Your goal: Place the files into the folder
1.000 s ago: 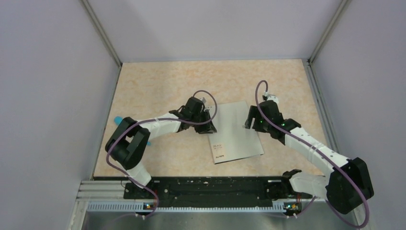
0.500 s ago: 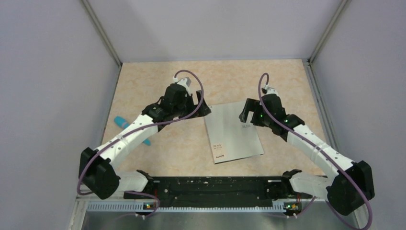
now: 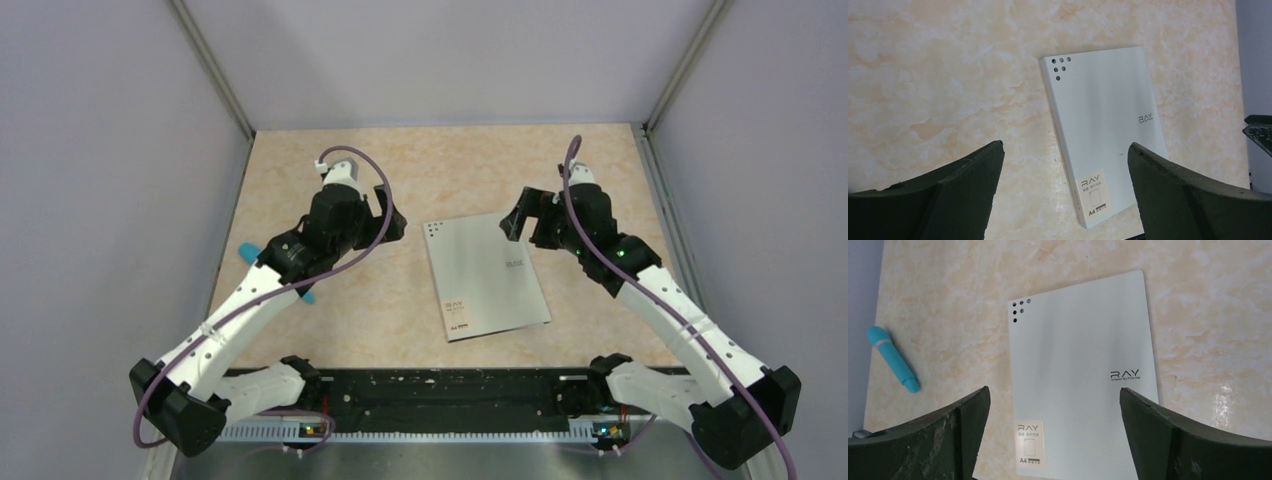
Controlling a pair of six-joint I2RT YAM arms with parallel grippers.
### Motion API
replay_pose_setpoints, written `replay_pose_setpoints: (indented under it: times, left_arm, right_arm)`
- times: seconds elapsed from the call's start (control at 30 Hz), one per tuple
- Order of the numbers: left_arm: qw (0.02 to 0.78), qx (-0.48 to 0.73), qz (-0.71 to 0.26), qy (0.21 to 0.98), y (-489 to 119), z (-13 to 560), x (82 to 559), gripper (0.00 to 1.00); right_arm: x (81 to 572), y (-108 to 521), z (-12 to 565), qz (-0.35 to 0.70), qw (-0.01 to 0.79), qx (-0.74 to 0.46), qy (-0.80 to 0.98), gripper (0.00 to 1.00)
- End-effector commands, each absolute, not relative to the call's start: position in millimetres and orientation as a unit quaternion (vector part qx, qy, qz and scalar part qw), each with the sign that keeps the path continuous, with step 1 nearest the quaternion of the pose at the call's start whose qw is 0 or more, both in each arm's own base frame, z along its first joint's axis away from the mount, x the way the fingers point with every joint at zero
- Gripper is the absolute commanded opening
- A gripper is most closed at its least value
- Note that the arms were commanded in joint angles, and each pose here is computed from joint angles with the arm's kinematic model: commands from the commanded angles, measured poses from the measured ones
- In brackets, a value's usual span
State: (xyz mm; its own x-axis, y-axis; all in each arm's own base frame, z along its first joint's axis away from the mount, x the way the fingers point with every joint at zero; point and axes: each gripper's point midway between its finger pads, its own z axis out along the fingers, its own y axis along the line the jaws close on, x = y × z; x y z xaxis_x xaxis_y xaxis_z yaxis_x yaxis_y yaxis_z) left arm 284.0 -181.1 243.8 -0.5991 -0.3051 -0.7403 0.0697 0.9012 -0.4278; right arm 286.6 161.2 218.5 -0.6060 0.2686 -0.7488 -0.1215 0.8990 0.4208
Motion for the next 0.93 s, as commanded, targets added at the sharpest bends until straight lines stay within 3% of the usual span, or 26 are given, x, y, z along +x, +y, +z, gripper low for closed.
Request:
replay_pose_setpoints:
  times: [0.0,0.9]
  left_arm:
    - [0.453,-0.081,-0.177,0.870,-163.4,240.2,283.5,0.98]
    - [0.466,-0.070,-0.169,0.866,-158.2,240.0,281.6,0.98]
  right_arm:
    - [289.7,155.7,253.8,0.233,0.480,0.056,0.844,0.99]
    - [289.5,165.8,259.3,0.259,0.477,0.049,0.838,0.99]
